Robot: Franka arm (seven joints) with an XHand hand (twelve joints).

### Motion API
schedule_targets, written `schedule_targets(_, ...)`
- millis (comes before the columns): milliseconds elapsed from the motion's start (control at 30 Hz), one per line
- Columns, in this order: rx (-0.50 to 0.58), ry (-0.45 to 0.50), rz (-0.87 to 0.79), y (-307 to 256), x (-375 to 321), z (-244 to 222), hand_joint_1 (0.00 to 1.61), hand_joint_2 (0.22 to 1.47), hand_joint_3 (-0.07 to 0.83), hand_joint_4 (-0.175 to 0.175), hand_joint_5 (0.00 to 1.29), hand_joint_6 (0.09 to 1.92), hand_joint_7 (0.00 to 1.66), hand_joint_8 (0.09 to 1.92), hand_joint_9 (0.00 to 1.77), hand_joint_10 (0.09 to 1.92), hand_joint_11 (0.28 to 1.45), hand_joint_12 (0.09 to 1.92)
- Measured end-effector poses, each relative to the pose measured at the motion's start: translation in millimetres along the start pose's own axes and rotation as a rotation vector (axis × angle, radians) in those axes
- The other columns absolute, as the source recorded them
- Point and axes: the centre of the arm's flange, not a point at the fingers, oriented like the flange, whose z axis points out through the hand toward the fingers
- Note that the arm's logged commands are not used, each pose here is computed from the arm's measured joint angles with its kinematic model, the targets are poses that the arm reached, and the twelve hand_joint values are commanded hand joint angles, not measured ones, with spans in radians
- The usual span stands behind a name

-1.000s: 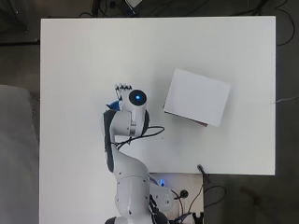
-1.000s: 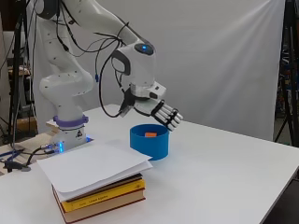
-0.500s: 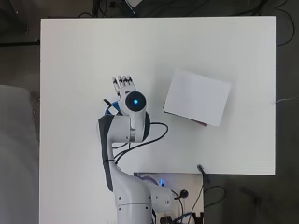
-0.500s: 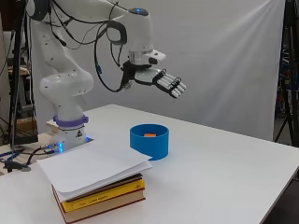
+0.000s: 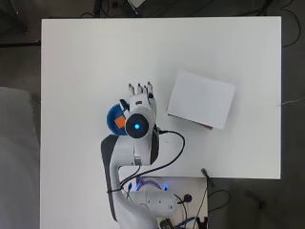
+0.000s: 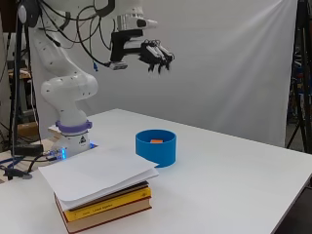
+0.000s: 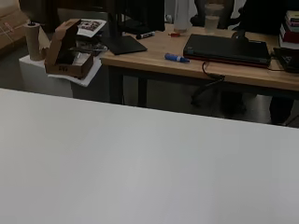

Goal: Teleoperate dual arm-hand system to pick and place objects

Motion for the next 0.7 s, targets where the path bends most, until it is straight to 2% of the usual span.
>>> schedule_targets(33,-0.006,0.023,0.01,0.4,-5.4,-4.9,0.86,1.15,0.012,0.167,0.43,0.9,0.39,0.64,0.46,0.76,0.46,0.61)
schedule_targets(67,-0.004,0.05,0.023,-0.5,-8.7,-7.9,1.02,1.13,0.003,0.168,0.24,0.52,0.21,0.36,0.34,0.44,0.46,0.35)
schedule_targets(100,0.005,0.075,0.037,-2.0,-9.8,-9.0,0.98,1.12,0.001,0.153,0.12,0.27,0.18,0.21,0.59,0.38,0.64,0.27)
schedule_targets(133,0.021,0.099,0.052,-2.9,-10.7,-9.8,0.7,1.12,0.002,0.131,0.06,0.13,0.36,0.13,0.84,0.35,0.71,0.41)
schedule_targets(167,0.038,0.124,0.064,-2.7,-12.8,-10.8,0.44,1.15,0.002,0.129,0.07,0.09,0.56,0.09,1.0,0.31,0.7,0.5)
schedule_targets(200,0.049,0.152,0.072,-1.8,-16.8,-12.5,0.41,1.18,0.004,0.146,0.4,0.67,0.8,0.64,1.13,0.83,0.77,0.94)
schedule_targets(233,0.048,0.176,0.076,-1.7,-21.7,-14.6,0.71,1.16,-0.006,0.159,0.65,1.22,0.97,1.2,1.24,1.3,0.89,1.35)
schedule_targets(267,0.035,0.19,0.077,-3.3,-27.2,-17.4,0.84,1.17,-0.004,0.167,0.64,1.17,0.78,0.99,0.95,1.08,0.75,1.09)
schedule_targets(300,0.014,0.19,0.076,-6.1,-30.6,-19.4,0.89,1.16,-0.005,0.165,0.45,0.8,0.47,0.61,0.58,0.71,0.58,0.71)
schedule_targets(333,-0.021,0.173,0.074,-10.1,-31.8,-21.6,0.85,1.12,-0.008,0.153,0.26,0.45,0.25,0.33,0.33,0.42,0.49,0.41)
schedule_targets(367,-0.056,0.147,0.071,-13.7,-31.1,-23.7,0.71,1.06,-0.008,0.142,0.14,0.23,0.13,0.16,0.22,0.24,0.46,0.22)
schedule_targets(400,-0.091,0.109,0.066,-16.6,-29.3,-25.4,0.51,1.04,0.0,0.139,0.07,0.11,0.06,0.09,0.19,0.14,0.45,0.11)
schedule_targets(433,-0.123,0.069,0.06,-18.2,-27.2,-26.3,0.36,1.04,0.002,0.138,0.04,0.09,0.03,0.09,0.19,0.09,0.44,0.09)
schedule_targets(467,-0.151,0.035,0.051,-18.5,-26.1,-26.7,0.26,1.05,0.002,0.134,0.08,0.09,0.07,0.09,0.21,0.09,0.43,0.09)
schedule_targets(567,-0.193,-0.007,0.04,-16.5,-30.2,-26.1,0.17,1.07,0.001,0.113,0.19,0.09,0.21,0.09,0.32,0.09,0.45,0.09)
schedule_targets(700,-0.131,0.057,0.097,-17.7,-28.0,-23.0,0.16,1.07,0.0,0.102,0.2,0.09,0.26,0.09,0.37,0.09,0.46,0.09)
